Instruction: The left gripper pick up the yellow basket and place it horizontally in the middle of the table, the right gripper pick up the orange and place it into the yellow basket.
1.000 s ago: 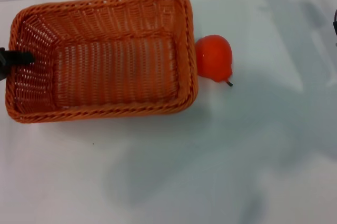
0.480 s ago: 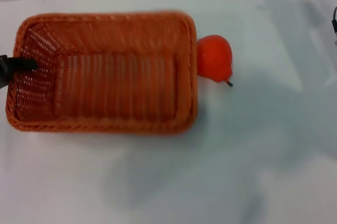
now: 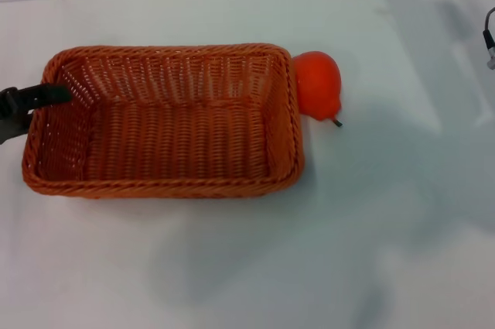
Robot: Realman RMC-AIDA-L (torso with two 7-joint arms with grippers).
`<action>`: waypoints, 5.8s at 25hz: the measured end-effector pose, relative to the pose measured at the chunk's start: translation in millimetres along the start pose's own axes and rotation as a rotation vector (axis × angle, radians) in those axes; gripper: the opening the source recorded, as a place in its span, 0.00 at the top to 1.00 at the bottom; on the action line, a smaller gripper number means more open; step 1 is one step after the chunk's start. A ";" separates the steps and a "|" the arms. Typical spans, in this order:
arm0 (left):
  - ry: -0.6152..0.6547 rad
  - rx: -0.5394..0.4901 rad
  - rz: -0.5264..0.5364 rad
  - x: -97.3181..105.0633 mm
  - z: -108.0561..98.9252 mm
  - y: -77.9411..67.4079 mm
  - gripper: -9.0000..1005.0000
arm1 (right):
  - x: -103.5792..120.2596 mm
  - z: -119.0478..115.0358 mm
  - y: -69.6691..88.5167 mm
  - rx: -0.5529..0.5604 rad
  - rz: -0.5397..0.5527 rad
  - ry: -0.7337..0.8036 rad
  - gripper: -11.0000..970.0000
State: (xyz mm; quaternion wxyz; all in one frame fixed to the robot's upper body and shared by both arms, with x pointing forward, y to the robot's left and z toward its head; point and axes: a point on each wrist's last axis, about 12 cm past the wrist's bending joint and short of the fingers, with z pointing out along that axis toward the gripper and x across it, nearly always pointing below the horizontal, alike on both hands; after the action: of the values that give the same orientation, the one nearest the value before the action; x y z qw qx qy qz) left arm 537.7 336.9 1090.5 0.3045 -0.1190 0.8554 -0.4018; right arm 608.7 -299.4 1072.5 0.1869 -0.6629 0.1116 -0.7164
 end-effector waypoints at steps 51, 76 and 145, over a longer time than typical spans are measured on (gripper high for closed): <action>-1.110 0.110 0.820 61.3 -2.2 0.2 0.14 | 86.8 59.9 -73.7 0.574 -0.649 -1.077 0.13; -1.107 0.186 0.729 82.4 -1.0 -2.2 0.08 | 3.3 51.9 -86.4 0.595 -0.708 -1.120 0.32; -1.112 0.170 0.695 85.3 -5.2 2.6 0.08 | 23.2 -11.1 -8.0 0.185 -0.126 0.133 0.07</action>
State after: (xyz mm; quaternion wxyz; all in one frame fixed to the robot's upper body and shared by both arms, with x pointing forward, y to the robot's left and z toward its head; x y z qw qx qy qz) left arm 467.6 303.6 1054.9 0.8212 -0.0013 0.5245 -0.2248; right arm 595.6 -302.8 1095.7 0.1940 -0.5995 0.0151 -0.7763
